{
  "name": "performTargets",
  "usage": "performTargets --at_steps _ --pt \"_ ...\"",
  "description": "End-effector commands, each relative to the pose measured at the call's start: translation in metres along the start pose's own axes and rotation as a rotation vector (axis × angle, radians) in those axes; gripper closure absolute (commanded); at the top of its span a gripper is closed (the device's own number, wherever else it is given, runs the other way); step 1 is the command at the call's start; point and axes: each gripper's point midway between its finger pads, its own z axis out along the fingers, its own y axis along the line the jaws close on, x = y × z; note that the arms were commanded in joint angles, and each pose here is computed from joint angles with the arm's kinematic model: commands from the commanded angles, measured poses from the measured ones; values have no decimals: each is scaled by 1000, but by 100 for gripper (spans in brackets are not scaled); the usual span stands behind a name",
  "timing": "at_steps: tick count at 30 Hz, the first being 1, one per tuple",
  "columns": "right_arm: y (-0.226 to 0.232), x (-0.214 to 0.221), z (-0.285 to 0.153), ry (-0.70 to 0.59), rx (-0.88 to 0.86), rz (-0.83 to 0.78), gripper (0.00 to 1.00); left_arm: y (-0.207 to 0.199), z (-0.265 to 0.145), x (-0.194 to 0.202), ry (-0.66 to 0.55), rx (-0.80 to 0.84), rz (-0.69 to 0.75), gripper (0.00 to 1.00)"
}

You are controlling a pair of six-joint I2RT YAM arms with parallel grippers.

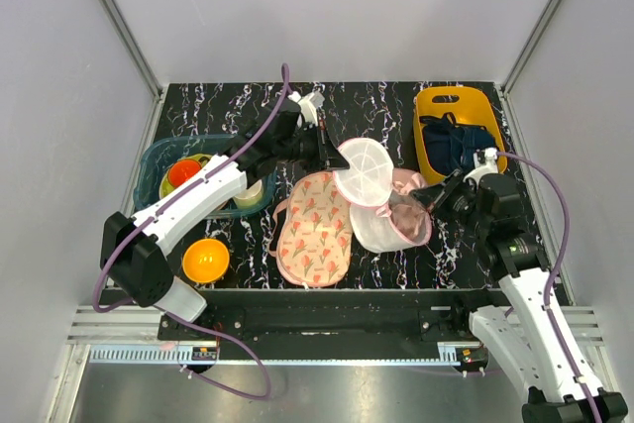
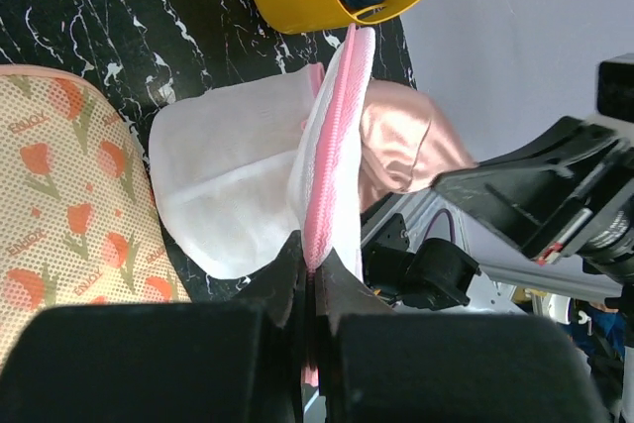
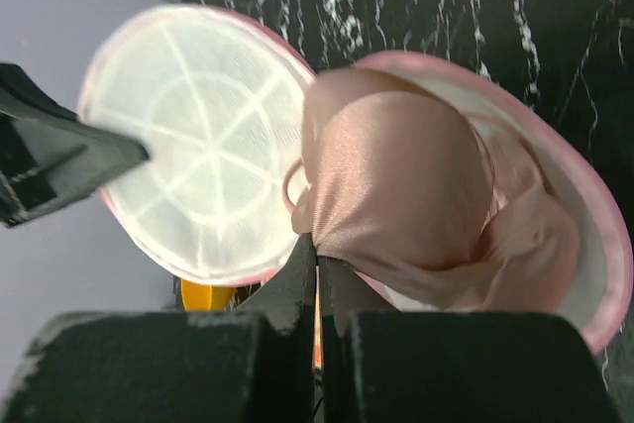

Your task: Unzip the laundry bag and remove the bra

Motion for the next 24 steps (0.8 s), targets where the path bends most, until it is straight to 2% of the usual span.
performTargets --at_steps 1,5,12,16,20,24 --pt "19 7 -11 40 -90 -36 100 -8 -2 -19 -71 20 9 100" --pt "52 -21 -28 -30 -147 -93 100 0 5 -13 -43 0 -7 100" --pt "115 -89 -53 -238 -231 -120 100 2 9 -11 -40 -3 -33 100" --pt "132 -124 -57 -351 -222 -123 100 7 12 -10 -38 -13 -47 100" --pt "146 -168 -65 -493 -166 -188 100 12 12 -4 -22 -22 -48 100" --pt "165 -203 -68 -581 -136 -235 100 17 13 1 -10 -27 -54 100"
